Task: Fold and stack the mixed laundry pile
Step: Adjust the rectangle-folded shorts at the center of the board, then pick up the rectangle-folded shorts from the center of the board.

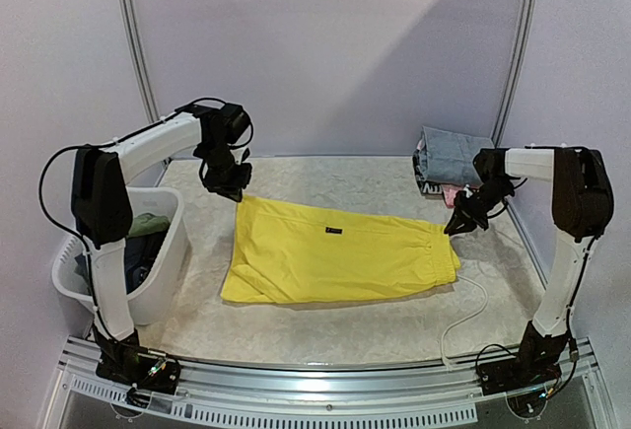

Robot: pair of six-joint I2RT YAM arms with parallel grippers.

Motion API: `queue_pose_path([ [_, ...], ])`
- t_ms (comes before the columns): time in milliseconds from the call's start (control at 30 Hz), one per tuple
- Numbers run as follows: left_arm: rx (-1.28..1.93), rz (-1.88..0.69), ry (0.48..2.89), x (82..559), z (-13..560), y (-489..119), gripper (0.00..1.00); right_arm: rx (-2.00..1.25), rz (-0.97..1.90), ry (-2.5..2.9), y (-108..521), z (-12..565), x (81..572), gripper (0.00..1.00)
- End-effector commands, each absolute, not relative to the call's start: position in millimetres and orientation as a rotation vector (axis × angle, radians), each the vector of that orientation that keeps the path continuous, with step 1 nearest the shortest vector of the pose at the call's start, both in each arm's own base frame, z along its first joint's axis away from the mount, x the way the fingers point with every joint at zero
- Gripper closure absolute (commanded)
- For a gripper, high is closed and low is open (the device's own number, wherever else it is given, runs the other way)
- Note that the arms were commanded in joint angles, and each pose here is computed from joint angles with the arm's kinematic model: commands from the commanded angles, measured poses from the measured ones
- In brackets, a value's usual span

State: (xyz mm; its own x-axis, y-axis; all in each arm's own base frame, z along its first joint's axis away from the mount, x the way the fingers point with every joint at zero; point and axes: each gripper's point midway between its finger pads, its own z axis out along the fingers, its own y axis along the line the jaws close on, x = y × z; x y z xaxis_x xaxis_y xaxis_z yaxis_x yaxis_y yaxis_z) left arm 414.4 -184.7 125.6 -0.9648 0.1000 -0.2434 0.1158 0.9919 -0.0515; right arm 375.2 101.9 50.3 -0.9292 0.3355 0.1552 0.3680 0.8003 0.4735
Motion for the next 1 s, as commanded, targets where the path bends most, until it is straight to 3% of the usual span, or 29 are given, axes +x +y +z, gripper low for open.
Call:
queue_pose_path([
  [0, 0.049, 0.007, 2.937, 416, 105, -170, 0.84, -0.553, -0.841, -2.941, 105, 55, 391, 0.75],
  [100, 0.001, 0.063, 2.884, 423, 117, -172, 0.51, -0.529, -0.845, -2.981, 103, 65, 401, 0.54],
  [200, 0.067, 0.123, 2.778, 426, 144, -188, 0.23, -0.51, -0.844, -3.055, 100, 80, 406, 0.25],
  [267, 0.145, 0.149, 2.732, 423, 154, -202, 0.17, -0.492, -0.863, -3.101, 99, 89, 403, 0.07],
  [333, 0.263, 0.152, 2.692, 416, 160, -221, 0.17, -0.476, -0.909, -3.121, 101, 91, 395, 0.01],
  [600, 0.944, 0.035, 2.378, 356, 175, -362, 0.21, -0.524, -0.927, -2.994, 106, 64, 335, 0.01],
  [667, 1.088, -0.021, 2.28, 338, 175, -399, 0.22, -0.539, -0.971, -2.959, 111, 56, 323, 0.05],
  [833, 1.336, -0.192, 2.112, 294, 172, -477, 0.25, -0.59, -1.06, -2.872, 120, 40, 305, 0.35],
  [967, 1.355, -0.213, 2.154, 284, 154, -495, 0.3, -0.605, -1.108, -2.82, 127, 27, 295, 0.68],
])
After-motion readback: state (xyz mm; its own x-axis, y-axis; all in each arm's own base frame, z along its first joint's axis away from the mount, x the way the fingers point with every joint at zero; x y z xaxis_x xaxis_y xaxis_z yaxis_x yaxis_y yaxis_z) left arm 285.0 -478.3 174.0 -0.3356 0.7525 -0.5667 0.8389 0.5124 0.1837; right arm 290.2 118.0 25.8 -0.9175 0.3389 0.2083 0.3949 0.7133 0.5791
